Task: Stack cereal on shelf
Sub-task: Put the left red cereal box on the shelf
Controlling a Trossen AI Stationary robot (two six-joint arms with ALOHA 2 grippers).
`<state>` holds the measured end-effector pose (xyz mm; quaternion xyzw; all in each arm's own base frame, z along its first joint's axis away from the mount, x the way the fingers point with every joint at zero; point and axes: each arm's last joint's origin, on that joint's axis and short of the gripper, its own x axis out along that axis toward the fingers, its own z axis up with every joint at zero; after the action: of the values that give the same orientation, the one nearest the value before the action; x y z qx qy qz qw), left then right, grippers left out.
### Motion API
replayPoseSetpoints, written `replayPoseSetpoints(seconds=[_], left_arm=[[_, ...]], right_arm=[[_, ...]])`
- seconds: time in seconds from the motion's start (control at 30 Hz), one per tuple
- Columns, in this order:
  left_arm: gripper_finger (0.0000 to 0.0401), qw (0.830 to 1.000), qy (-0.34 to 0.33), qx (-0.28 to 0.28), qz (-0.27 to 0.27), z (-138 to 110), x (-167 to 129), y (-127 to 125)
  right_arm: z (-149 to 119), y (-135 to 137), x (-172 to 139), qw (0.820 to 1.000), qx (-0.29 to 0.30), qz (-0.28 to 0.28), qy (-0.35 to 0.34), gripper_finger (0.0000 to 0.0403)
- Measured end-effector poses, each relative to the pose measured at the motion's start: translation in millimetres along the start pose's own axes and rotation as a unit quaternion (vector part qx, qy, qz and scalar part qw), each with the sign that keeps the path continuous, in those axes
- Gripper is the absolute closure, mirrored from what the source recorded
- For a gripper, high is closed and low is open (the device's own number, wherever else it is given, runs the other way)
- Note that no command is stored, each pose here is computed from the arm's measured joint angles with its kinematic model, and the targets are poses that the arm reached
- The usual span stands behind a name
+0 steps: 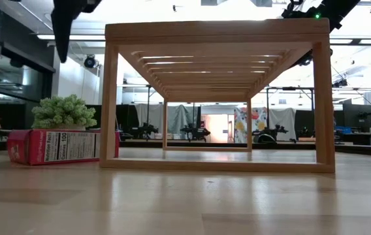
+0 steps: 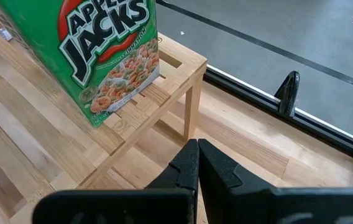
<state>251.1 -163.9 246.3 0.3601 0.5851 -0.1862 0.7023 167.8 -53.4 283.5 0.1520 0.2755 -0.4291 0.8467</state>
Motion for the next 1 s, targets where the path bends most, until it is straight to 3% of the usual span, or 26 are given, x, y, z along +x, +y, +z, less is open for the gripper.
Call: replayPoseSetpoints(seconds=[0.23, 0.4, 0.53, 0.7, 0.83, 0.93, 1.0], left_arm=[[0.0096, 0.995, 0.063, -0.074, 0.006, -20, 3, 22], [0.0096, 0.987, 0.04, -0.154, 0.019, -49, -2, 41], [0.0096, 0.974, -0.016, -0.221, 0.037, -79, -8, 46], [0.0096, 0.951, -0.108, -0.28, 0.079, -108, 3, 41], [0.0103, 0.915, -0.169, -0.353, 0.101, -122, 33, 40], [0.0126, 0.891, -0.168, -0.409, 0.099, -130, 55, 41], [0.0154, 0.886, -0.163, -0.428, 0.079, -132, 64, 41]], right_arm=[[-3, -1, 0, 1.0, -0.009, 0.009, 0.023, 0.0402], [-9, -2, -1, 0.998, -0.005, 0.027, 0.064, 0.0402], [-14, -4, -1, 0.996, -0.001, 0.014, 0.084, 0.0402], [-15, -6, -1, 0.996, -0.002, -0.003, 0.086, 0.0402], [-15, -6, -1, 0.997, -0.002, -0.004, 0.083, 0.0402], [-15, -6, -1, 0.997, -0.002, -0.004, 0.083, 0.0402], [-14, -6, -1, 0.997, -0.002, -0.008, 0.08, 0.0402]])
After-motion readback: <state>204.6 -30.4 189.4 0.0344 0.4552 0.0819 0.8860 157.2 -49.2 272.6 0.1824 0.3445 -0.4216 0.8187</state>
